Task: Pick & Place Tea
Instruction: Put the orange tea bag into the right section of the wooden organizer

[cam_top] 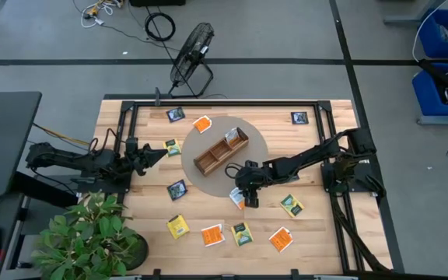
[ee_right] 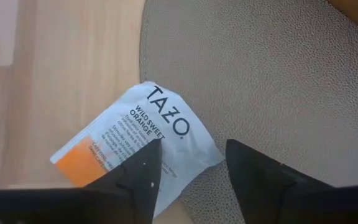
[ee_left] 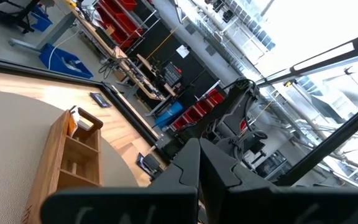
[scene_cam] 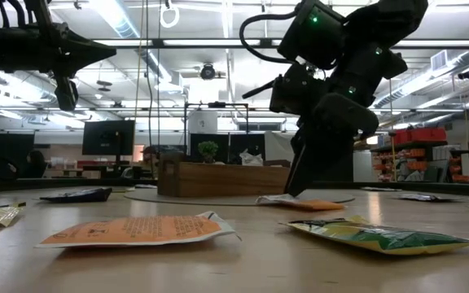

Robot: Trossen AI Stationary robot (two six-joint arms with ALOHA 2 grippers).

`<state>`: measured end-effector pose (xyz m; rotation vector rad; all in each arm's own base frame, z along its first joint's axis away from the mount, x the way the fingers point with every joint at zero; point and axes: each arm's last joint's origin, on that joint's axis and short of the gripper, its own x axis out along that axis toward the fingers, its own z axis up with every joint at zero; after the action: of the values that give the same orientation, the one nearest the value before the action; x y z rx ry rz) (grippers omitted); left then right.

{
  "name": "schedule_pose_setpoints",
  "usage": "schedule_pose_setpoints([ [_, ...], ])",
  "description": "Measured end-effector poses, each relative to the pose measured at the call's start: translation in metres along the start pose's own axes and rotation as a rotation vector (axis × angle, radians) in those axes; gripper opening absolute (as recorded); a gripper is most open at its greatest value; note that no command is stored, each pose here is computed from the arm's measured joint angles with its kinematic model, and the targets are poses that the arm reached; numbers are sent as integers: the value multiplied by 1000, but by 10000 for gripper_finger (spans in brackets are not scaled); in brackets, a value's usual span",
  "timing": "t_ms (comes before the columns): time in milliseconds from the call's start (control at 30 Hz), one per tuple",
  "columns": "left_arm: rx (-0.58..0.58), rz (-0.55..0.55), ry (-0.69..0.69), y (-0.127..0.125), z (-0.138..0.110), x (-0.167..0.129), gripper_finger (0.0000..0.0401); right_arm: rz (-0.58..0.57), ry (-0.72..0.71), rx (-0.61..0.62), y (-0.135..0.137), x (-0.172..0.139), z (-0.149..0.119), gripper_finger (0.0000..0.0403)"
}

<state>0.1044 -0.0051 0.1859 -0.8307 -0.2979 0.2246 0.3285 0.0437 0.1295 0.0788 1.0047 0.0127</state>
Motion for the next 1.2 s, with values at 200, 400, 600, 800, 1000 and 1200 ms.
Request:
schedule_pose_setpoints([
  [200,0,1,1,0,0,0,3,-1,4,-8,0,0,0,141],
  [400,1,2,2,0,0,0,3,-3,19,-7,0,0,-2,63],
  [600,1,2,1,0,0,0,3,-19,51,-34,-1,-1,-5,7],
  [800,1,2,1,0,0,0,3,-45,68,-9,-2,-3,-4,3],
  [1000,1,2,1,0,0,0,3,-108,50,-37,0,-12,17,1],
  [1200,1,2,1,0,0,0,3,-173,42,-88,0,-18,28,1],
])
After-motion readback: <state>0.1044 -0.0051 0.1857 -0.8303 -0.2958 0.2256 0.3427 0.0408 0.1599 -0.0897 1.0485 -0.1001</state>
